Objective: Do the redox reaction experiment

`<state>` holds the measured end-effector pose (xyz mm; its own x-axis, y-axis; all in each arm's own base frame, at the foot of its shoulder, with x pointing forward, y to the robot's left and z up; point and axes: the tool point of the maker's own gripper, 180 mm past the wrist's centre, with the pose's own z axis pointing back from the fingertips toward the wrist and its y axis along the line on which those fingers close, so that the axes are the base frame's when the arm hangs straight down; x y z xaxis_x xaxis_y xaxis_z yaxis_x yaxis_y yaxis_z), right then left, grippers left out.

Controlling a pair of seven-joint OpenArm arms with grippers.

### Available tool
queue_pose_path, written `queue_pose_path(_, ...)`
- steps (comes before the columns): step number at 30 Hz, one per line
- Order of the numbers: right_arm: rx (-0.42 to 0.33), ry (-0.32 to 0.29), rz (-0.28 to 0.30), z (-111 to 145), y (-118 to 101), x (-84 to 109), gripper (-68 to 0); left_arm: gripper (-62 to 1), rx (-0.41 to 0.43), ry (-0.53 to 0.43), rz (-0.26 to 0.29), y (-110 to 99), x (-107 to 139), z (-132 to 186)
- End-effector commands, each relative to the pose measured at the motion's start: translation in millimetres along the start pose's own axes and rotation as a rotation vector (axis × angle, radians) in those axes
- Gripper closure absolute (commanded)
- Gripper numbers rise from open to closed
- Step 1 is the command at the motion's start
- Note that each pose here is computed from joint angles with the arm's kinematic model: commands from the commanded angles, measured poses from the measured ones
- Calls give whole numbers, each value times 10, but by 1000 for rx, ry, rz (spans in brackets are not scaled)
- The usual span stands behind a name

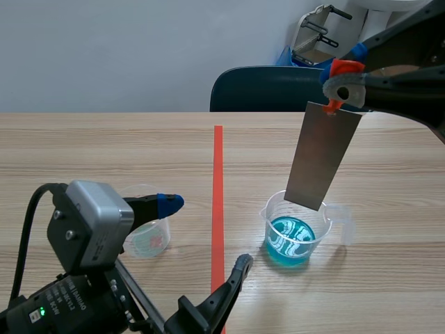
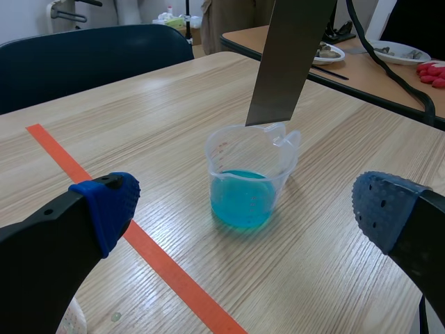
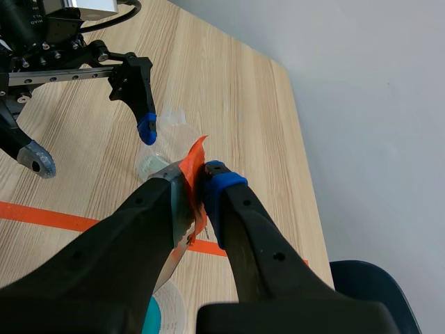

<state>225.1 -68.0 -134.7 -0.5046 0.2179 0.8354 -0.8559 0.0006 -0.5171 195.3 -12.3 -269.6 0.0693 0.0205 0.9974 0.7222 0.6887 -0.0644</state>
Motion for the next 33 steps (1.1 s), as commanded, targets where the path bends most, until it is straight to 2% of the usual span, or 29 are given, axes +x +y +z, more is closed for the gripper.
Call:
queue_pose_path(1,0,-32,13,3,-39,111,-7,-623,-4,-27,8,-32,69,-15)
queue_pose_path(5,0,-32,13,3,-39,111,-7,-623,1,-26,10,-24,72,-59)
queue_pose_path(6,0,-32,13,3,-39,111,-7,-592,4,-21,8,-11,63,-87)
queue_pose_path(9,0,-33,13,2,-39,111,-7,-409,16,6,4,40,12,-184)
queue_pose_path(13,0,-33,13,2,-39,111,-7,-227,35,26,-9,141,-38,-325)
queue_pose_path(16,0,-33,13,2,-39,111,-7,-52,31,22,-14,163,-61,-444)
queue_pose_path(23,0,-33,13,2,-39,112,-7,-30,-12,34,-25,105,-202,-738)
queue_pose_path(28,0,-33,13,2,-39,112,-7,-30,5,24,0,157,-229,-906)
queue_pose_path(33,0,-33,13,2,-39,112,-7,-30,4,27,2,170,-272,-1032)
